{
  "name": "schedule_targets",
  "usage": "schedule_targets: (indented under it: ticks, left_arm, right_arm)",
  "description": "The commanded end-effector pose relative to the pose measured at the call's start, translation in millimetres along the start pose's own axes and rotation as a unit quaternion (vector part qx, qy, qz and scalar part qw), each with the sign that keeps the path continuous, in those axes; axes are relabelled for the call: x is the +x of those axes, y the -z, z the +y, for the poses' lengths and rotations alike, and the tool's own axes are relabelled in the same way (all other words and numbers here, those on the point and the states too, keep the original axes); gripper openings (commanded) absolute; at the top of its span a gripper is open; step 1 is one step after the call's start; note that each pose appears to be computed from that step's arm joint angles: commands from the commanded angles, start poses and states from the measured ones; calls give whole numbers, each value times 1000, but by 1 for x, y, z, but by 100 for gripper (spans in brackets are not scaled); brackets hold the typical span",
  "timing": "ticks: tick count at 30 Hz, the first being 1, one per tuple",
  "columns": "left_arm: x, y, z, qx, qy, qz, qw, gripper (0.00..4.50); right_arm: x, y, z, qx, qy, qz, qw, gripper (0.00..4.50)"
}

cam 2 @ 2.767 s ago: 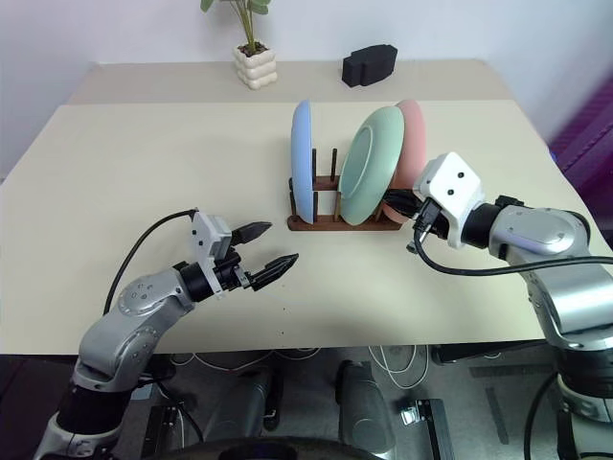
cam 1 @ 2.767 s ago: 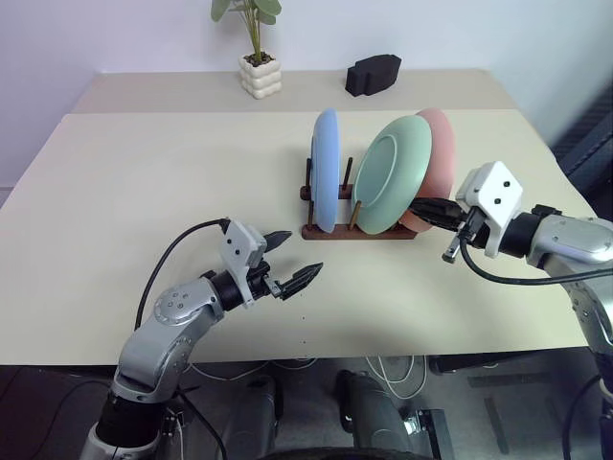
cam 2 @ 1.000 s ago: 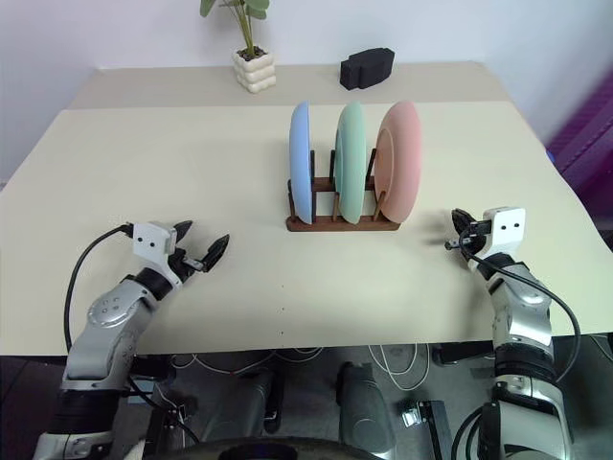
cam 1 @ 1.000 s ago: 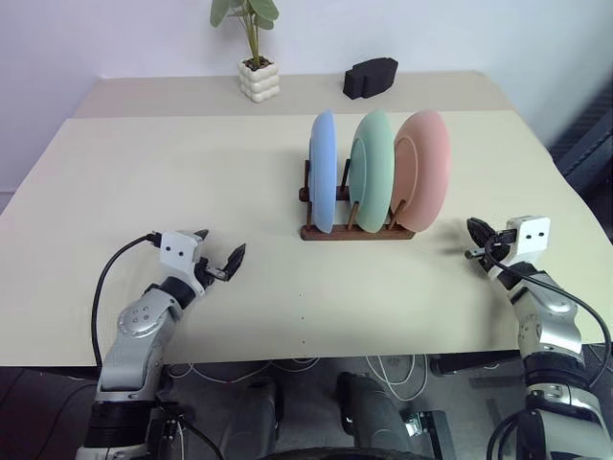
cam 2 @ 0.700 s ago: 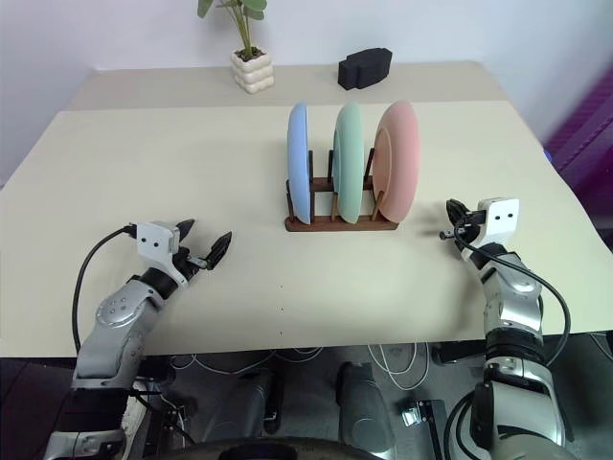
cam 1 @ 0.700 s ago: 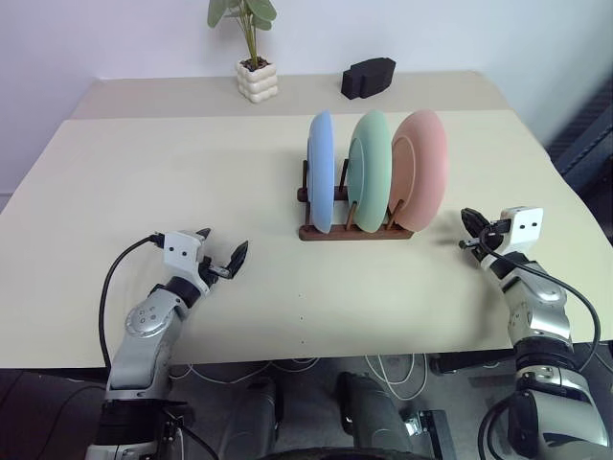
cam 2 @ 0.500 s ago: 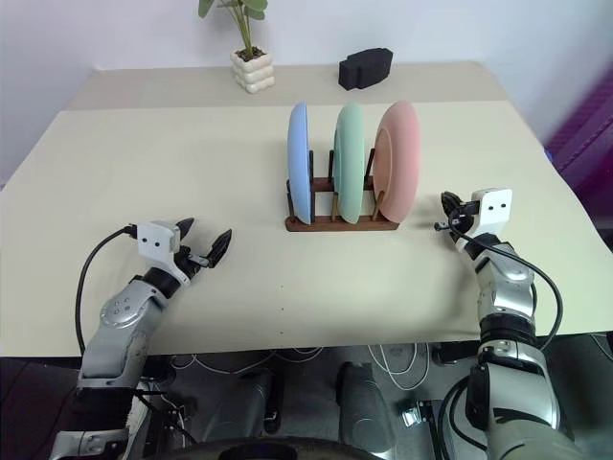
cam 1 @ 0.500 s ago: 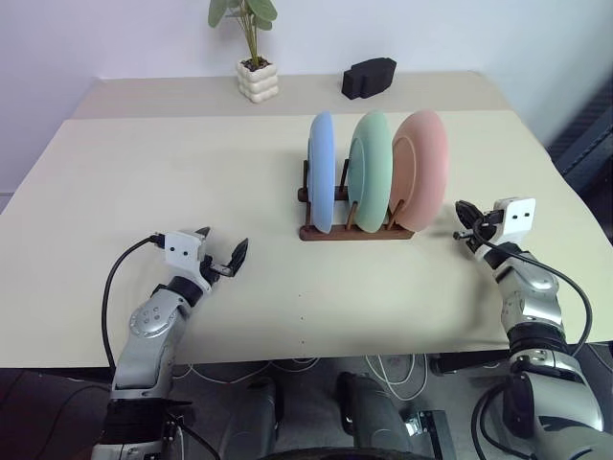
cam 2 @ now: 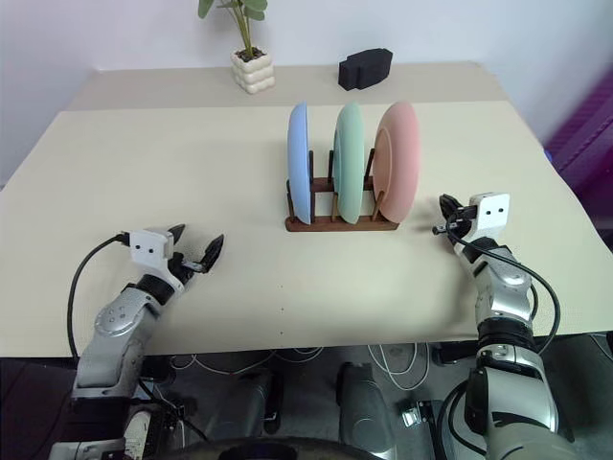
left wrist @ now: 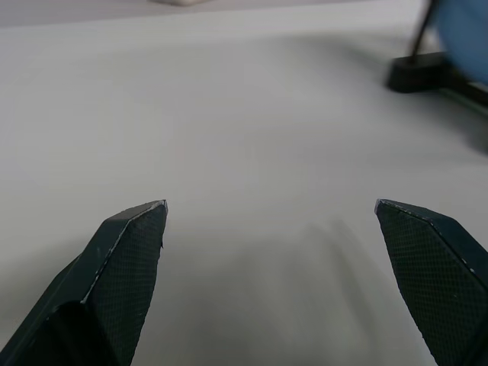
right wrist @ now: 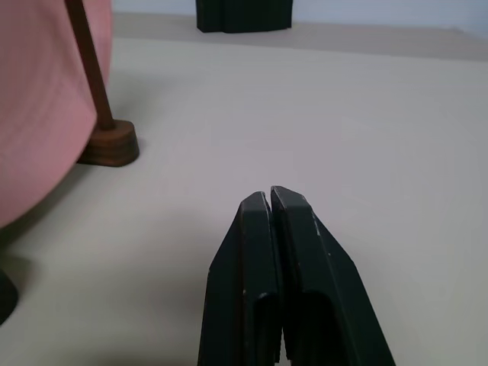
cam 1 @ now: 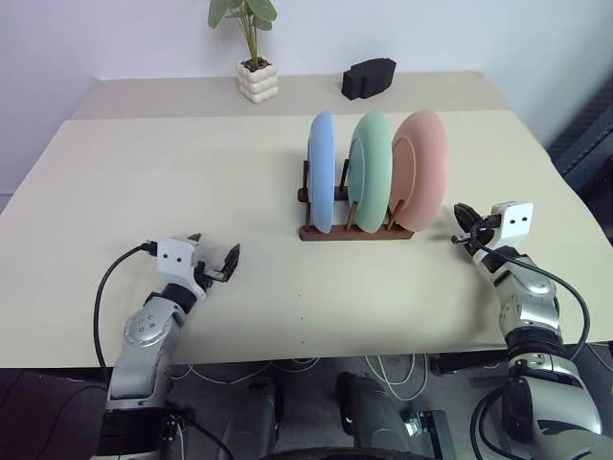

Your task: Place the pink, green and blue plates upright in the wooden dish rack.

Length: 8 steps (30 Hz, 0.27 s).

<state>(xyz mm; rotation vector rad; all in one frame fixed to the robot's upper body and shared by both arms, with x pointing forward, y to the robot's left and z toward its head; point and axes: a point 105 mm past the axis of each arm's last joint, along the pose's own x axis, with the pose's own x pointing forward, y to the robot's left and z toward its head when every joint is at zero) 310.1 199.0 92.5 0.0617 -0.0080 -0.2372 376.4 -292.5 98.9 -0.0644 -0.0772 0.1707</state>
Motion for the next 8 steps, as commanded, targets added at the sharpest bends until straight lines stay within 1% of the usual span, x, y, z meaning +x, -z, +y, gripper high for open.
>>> schedule_targets:
  ticks: [1,3,6,8]
  left_arm:
    - [-1,-19,-4,13,11,-27,999,450]
    - [0,-20,-6,16,18,-24,999,450]
    - [-3,-15,-6,11,12,-18,1000,450]
    - [-1,-20,-9,9,18,-24,1000,450]
  right_arm:
    - [6,-25,-9,-24,6,-32,999,5]
    - [7,-26,-8,-27,3,-31,999,5]
    - [3,-18,-7,-22,8,-25,999,5]
    - [2,-20,-4,-25,2,-29,999,5]
